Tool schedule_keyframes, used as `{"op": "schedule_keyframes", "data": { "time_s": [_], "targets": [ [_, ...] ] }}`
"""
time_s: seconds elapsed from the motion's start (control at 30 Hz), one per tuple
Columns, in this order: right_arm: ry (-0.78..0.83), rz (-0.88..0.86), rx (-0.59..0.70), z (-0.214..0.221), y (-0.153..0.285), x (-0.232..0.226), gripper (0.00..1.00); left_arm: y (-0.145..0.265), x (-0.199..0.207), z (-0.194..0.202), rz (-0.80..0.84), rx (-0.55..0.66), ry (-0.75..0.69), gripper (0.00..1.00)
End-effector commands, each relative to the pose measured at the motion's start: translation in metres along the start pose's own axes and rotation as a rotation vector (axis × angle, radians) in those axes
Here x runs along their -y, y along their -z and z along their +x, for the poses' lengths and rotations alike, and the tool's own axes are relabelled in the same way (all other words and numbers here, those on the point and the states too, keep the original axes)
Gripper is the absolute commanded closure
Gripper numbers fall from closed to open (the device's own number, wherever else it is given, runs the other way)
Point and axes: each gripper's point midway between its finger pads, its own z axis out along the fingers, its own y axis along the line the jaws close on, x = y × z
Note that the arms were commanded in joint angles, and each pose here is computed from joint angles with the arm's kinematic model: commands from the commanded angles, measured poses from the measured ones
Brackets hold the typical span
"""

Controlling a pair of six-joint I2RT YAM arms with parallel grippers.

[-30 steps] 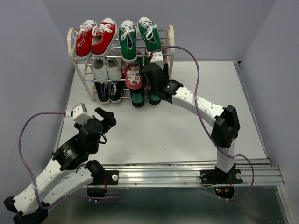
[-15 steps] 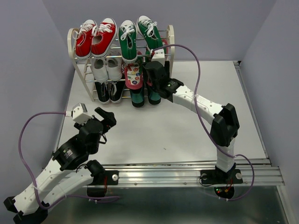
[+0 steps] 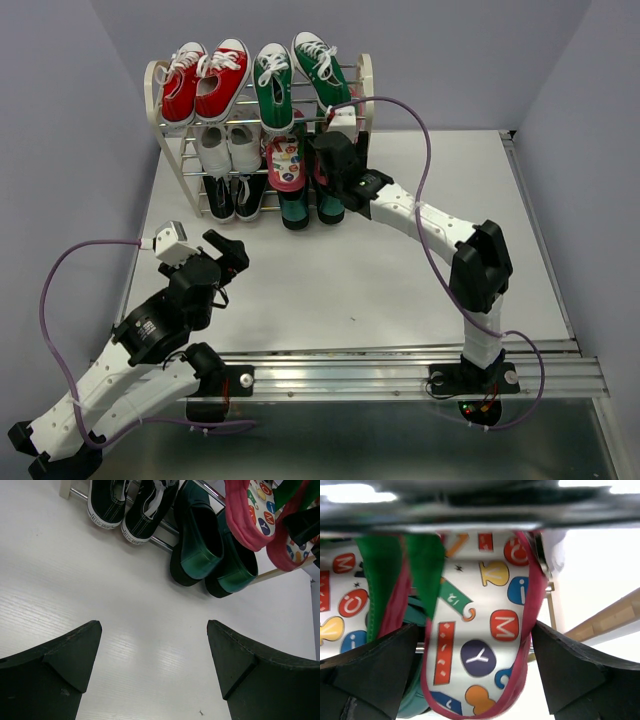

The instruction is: Place and organize the shoes onto the shoe shelf

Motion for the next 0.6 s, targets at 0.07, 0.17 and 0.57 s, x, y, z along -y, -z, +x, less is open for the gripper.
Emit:
{"op": "schedule_keyframes", "data": {
  "time_s": [0.07, 0.17, 0.57],
  "targets": [
    [-0.139, -0.068, 0.130, -0.058, 0.020, -0.001, 0.00, -0.003, -0.001, -0.002, -0.010, 0.020, -0.003, 0.01],
    [-0.143, -0.101, 0.142, -0.069, 0.030, -0.001, 0.00, -0.004, -0.001, -0.001, -0.011, 0.019, -0.006, 0.01],
    [-0.084, -0.335, 0.095, -0.086, 0.100, 0.007, 0.00, -0.004, -0.001, -0.002, -0.013, 0.018, -0.012, 0.01]
  ]
}}
